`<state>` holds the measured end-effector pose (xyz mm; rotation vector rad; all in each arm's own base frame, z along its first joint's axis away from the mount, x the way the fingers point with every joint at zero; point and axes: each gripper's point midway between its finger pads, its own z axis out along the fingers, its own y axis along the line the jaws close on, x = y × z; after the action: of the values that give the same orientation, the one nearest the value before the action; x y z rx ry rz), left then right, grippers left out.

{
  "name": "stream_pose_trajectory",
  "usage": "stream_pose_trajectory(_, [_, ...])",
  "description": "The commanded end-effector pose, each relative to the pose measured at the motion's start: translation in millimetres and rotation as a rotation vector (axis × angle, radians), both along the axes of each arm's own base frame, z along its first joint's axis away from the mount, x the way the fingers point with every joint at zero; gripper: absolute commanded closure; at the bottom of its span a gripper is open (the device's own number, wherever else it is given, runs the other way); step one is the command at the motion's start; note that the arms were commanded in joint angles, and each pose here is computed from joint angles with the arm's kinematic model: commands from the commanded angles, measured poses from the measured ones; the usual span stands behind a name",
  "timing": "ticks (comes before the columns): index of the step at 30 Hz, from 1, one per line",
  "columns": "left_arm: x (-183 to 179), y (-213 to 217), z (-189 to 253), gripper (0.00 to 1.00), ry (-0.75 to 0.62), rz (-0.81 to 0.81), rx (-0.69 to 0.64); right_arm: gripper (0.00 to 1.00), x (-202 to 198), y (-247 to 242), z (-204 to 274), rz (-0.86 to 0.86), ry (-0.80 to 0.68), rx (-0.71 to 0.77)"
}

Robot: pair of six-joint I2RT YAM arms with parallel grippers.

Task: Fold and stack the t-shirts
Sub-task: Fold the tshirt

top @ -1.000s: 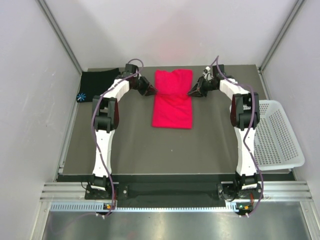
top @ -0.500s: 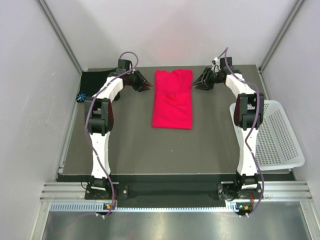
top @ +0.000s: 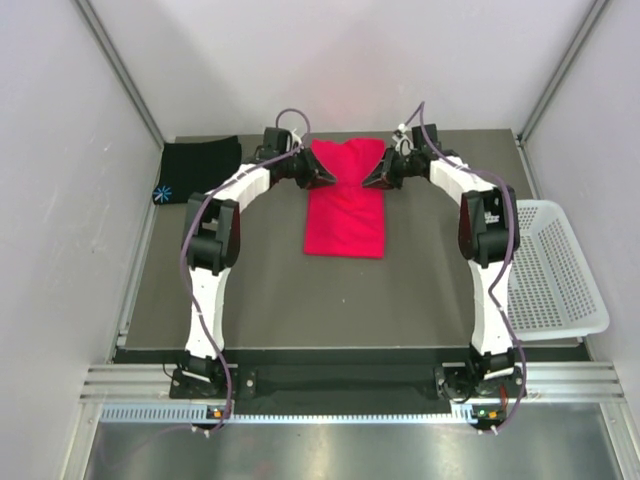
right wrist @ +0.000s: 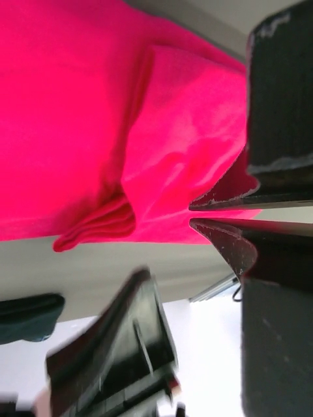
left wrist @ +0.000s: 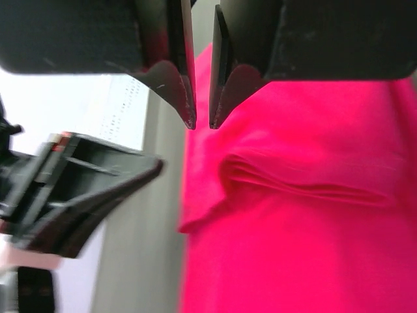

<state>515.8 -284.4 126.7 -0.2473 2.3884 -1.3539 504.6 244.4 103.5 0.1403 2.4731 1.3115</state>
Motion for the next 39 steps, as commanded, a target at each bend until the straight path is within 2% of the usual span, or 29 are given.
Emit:
stream_pose_trajectory(1, [20.1,3.4,-0.4,0.82,-0.044,0.013,-0.032,0.92,21.8,1.1,-1.7,-0.024,-0.042,0.055])
stream_pose_trajectory(7, [23.9,9.6,-33.3,0.83,0.003,0.027,-0.015,0.94,33.2,-9.3,-29.0,-0.062,-0.004,0.065])
stream_pose_trajectory(14, [54.8,42.0,-69.6,0.83,0.024,0.112,0.005,0.95,58.2,-38.8,-68.6,-0.131,0.027,0.040])
stream_pose_trajectory(19, [63.7,57.4,-86.4,0.83,0.060,0.138,0.040,0.95,68.6,-56.7,-74.0,-0.152,0.022,0.026])
stream_pose_trajectory(22, [61.9,63.4,-80.2,0.83,0.051,0.142,0.067,0.94,72.8,-59.2,-60.7,-0.140,0.001,0.019])
stream_pose_trajectory(26, [54.1,65.8,-33.2,0.77,-0.045,0.114,0.105,0.92,73.7,-60.5,-27.3,-0.127,-0.039,0.013])
stream_pose_trajectory(30, [35.8,64.9,11.8,0.75,-0.097,0.091,0.106,0.90,60.2,-65.8,13.0,-0.089,-0.104,-0.055])
stream_pose_trajectory(31, [30.1,63.8,35.6,0.73,-0.134,0.089,0.097,0.89,49.7,-68.3,26.7,-0.088,-0.108,-0.085])
stream_pose_trajectory(33, [14.2,59.1,39.9,0.73,-0.121,0.075,0.095,0.89,35.2,-67.5,34.3,-0.063,-0.118,-0.111])
stream_pose_trajectory(34, [8.4,56.8,44.3,0.72,-0.120,0.071,0.087,0.88,20.0,-64.4,24.1,-0.050,-0.075,-0.114])
stream_pose_trajectory(35, [-0.5,52.1,56.5,0.73,-0.127,0.066,0.069,0.88,9.7,-57.7,41.3,-0.024,-0.101,-0.087])
stream_pose_trajectory(36, [-13.6,43.2,44.9,0.73,-0.102,0.050,0.066,0.88,-1.7,-45.1,41.2,0.009,-0.099,-0.081])
stream_pose_trajectory(38, [-31.2,32.2,48.7,0.74,-0.081,0.044,0.032,0.88,-26.8,-31.1,36.5,0.053,-0.083,-0.066])
stream_pose_trajectory(39, [-51.3,24.0,25.0,0.76,-0.011,0.026,0.027,0.88,-40.0,-15.5,33.6,0.090,-0.074,-0.054])
